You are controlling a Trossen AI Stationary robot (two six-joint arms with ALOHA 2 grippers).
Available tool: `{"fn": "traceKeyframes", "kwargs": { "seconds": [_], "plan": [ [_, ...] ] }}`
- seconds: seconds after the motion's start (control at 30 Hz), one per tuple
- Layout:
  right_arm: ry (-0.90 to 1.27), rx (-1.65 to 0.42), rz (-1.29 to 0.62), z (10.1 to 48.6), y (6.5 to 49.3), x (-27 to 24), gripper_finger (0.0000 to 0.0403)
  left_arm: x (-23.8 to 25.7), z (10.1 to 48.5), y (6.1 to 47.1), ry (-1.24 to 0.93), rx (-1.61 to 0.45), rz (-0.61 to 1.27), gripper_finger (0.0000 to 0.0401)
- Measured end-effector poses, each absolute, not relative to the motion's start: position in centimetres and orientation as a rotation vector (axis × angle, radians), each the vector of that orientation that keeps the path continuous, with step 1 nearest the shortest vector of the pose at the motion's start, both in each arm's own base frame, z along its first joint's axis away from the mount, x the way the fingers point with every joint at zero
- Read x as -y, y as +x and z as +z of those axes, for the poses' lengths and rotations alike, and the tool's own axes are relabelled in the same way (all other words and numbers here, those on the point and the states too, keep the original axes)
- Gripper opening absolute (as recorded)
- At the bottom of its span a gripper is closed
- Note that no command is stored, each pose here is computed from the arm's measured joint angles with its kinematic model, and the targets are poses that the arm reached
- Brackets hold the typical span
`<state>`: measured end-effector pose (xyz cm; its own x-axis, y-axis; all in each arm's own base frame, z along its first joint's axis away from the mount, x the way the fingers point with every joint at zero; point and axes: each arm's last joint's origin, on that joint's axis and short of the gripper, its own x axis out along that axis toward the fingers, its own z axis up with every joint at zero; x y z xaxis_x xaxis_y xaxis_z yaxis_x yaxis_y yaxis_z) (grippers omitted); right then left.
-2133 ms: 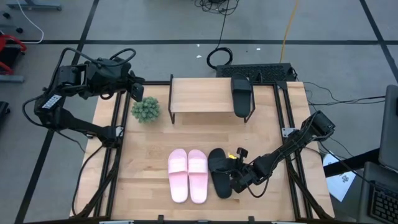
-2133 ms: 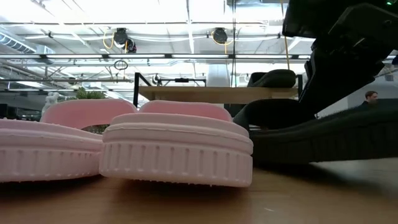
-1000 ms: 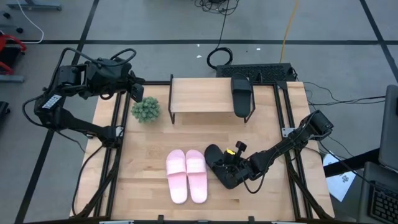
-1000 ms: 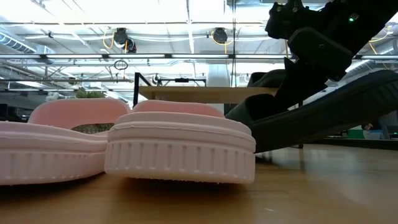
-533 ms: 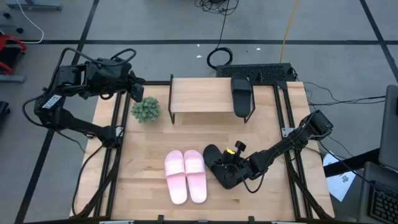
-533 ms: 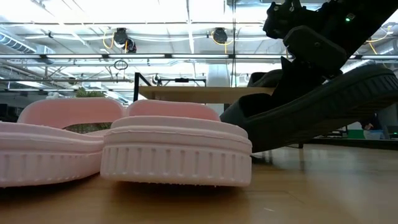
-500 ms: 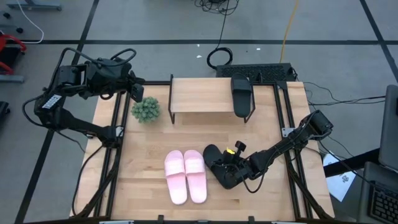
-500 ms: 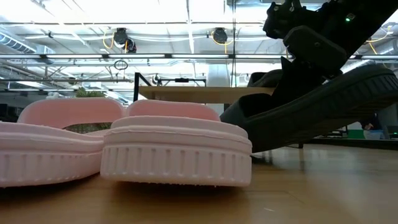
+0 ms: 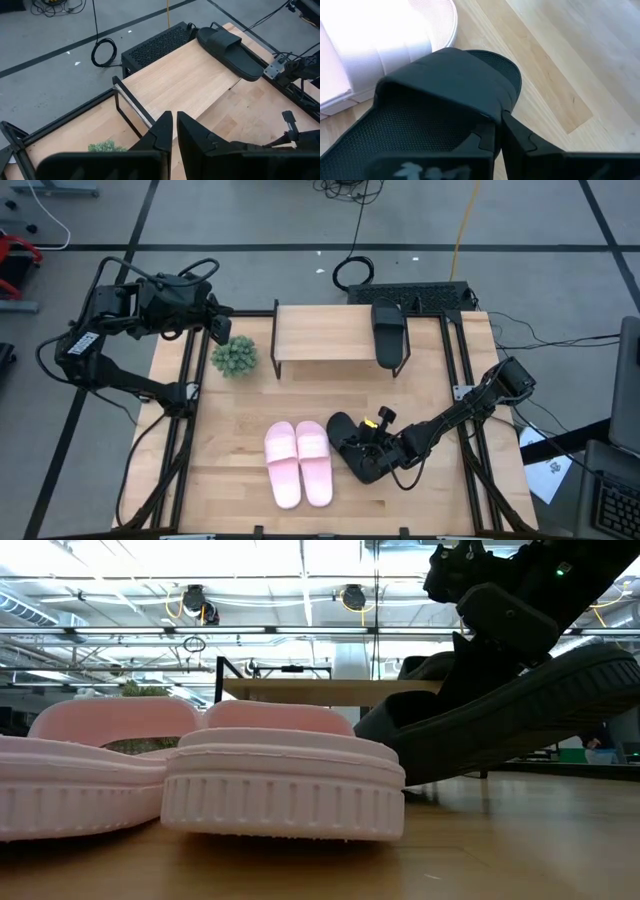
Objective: Pick and place slides into the shelf
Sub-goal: Put the black slipper on the shelf
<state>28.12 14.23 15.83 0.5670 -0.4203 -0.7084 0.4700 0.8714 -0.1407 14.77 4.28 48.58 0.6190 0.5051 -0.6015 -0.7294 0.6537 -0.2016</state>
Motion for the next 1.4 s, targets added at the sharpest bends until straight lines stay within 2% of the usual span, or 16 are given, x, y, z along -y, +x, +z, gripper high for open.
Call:
{"fn": "traceKeyframes", "kwargs": {
  "seconds": [0.33, 0.9, 1.1, 1.4],
  "plan": [
    [0.071, -0.841, -0.562, 16.5, 27.3, -13.7, 0.0001, -4.3, 48.6, 14.8, -0.460, -0.533, 0.740, 0.0026],
    [0.137, -0.649, -0.568, 23.6, 25.6, -11.4, 0.0000, -4.3, 48.6, 14.8, -0.460, -0.532, 0.739, 0.0026],
    [0.052, -0.548, -0.633, 26.9, 26.9, -10.3, 0.0000, -4.3, 48.6, 14.8, -0.459, -0.531, 0.743, 0.0026],
    [-0.167, -0.441, -0.878, 31.8, 29.0, -6.0, 0.0000, -4.3, 48.6, 14.7, -0.452, -0.526, 0.757, 0.0026]
  ]
}}
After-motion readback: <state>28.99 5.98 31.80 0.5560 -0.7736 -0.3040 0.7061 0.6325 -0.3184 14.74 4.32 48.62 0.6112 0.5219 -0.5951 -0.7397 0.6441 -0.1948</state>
